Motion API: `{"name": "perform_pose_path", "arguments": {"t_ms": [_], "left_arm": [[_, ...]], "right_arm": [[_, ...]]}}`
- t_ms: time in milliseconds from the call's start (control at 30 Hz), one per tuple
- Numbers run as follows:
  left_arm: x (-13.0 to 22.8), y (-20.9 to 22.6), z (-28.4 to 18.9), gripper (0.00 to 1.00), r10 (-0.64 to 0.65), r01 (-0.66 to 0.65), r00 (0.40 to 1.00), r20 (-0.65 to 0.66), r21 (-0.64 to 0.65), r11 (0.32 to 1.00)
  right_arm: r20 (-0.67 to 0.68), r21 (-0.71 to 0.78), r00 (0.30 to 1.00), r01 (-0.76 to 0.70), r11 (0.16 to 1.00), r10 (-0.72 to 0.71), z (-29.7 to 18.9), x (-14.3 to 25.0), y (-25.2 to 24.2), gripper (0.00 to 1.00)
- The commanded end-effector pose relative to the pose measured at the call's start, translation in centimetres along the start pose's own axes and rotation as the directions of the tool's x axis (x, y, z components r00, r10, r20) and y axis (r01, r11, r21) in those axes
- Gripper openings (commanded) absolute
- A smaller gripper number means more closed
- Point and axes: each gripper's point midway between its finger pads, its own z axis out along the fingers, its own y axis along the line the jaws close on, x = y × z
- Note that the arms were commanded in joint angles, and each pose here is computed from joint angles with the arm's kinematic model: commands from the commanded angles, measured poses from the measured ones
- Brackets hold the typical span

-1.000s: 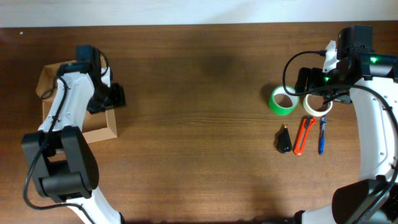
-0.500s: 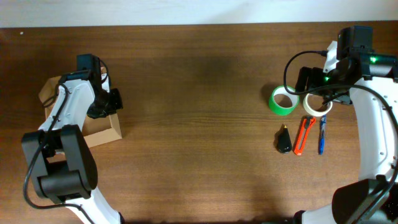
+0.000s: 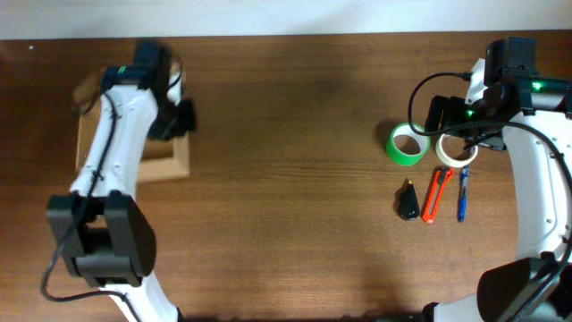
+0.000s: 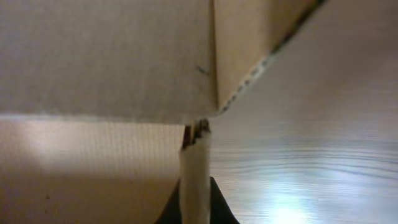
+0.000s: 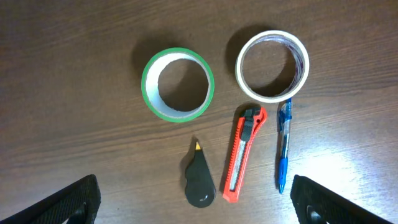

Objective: Pack container

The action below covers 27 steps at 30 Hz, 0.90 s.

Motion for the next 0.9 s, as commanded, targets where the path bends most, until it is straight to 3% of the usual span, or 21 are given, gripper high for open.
{"name": "perform_pose_path", "arguments": {"t_ms": [0,167,367,600,700,867], "left_arm": [[-2.9,-3.7,-4.8,0.02,0.042,-0.040,0.989,0.145,-0.012,0.999],[-3.9,-10.4,-10.1,0.01,0.048,-0.071,0.962,0.269,0.076,0.995],[-0.7,-17.0,-11.7,0.01,0.105,-0.140,0.965,0.239,0.133,0.981],[3.7,-25.3,-9.2,0.02,0.237,-0.269,0.955,0.179,0.187,0.945],[5.0,-28.1,-7.3,0.01,0.246,-0.273,0.959,0.142,0.226,0.935],[6.1,-30.5,-3.6,0.02,0.247,-0.257,0.966,0.072,0.254,0.932]], "right_arm": [[0.017,0.016,1.000,-0.014,1.000,0.014,-0.4,-0.4,-0.5,0.99],[0.013,0.016,1.000,-0.015,1.000,0.014,-0.4,-0.3,-0.5,0.99],[-0.043,0.042,0.999,-0.017,0.999,0.019,-0.5,1.1,-1.0,0.99],[-0.021,0.193,0.997,-0.067,0.979,0.072,-2.3,2.0,-3.6,0.99],[0.039,0.266,0.994,-0.109,0.958,0.102,-4.2,2.1,-5.0,0.99],[0.125,0.260,0.975,-0.210,0.942,0.183,-7.4,3.0,-6.3,0.99]]}}
